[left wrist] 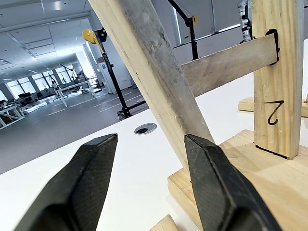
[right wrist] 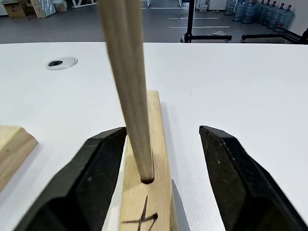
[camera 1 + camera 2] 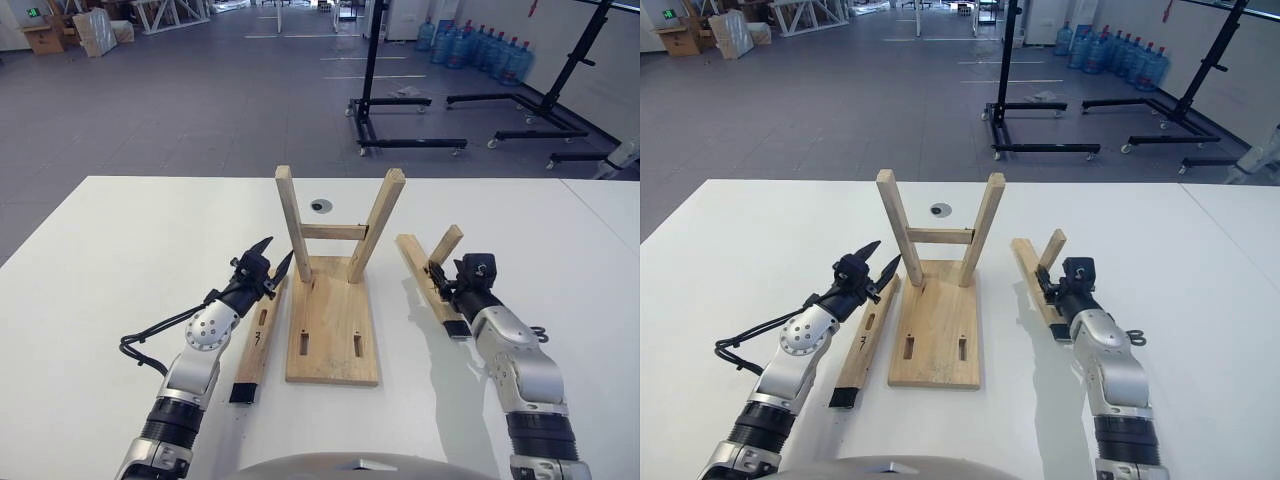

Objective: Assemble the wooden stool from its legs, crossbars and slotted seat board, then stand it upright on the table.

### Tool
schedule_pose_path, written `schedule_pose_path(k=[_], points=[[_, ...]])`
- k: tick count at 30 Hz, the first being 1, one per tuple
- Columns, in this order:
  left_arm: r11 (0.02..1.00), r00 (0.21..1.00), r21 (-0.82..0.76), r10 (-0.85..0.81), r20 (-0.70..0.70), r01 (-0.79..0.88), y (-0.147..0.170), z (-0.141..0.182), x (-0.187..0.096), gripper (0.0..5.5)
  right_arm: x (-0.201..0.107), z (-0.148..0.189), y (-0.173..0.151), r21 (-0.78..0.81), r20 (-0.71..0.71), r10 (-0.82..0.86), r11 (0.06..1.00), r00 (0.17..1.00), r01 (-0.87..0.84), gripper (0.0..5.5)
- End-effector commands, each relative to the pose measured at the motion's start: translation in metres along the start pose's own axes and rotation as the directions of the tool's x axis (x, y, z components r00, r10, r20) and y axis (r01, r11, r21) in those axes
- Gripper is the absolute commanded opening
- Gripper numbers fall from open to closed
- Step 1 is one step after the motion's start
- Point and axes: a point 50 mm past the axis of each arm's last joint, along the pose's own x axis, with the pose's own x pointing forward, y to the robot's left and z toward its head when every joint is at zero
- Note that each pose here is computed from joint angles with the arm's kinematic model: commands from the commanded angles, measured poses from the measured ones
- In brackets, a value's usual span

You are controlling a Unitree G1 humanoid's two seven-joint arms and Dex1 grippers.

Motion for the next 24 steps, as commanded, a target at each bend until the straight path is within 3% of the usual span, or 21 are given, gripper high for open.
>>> schedule_pose_path(k=[1, 9, 16, 24], points=[[1.0, 1.0, 0.016, 0.017, 0.004, -0.017, 0.002, 0.0, 0.0, 2.52, 0.005, 0.025, -0.005, 0.01, 0.097, -0.001, 1.0, 0.995, 0.0, 3.0], [0.999, 0.999, 0.023, 0.032, 0.015, -0.033, 0.005, 0.001, 0.003, 2.52, 0.012, 0.048, -0.007, -0.001, 0.196, 0.042, 0.999, 0.98, -0.042, 3.0], [0.999, 0.999, 0.028, 0.031, 0.021, -0.032, 0.007, 0.0, 0.005, 2.52, 0.018, 0.098, -0.006, 0.032, 0.375, 0.056, 0.997, 0.925, -0.074, 3.0], [0.999, 0.999, 0.028, 0.034, 0.027, -0.034, 0.007, 0.0, 0.006, 2.52, 0.021, 0.141, -0.003, -0.039, 0.484, 0.082, 0.997, 0.871, -0.072, 3.0]])
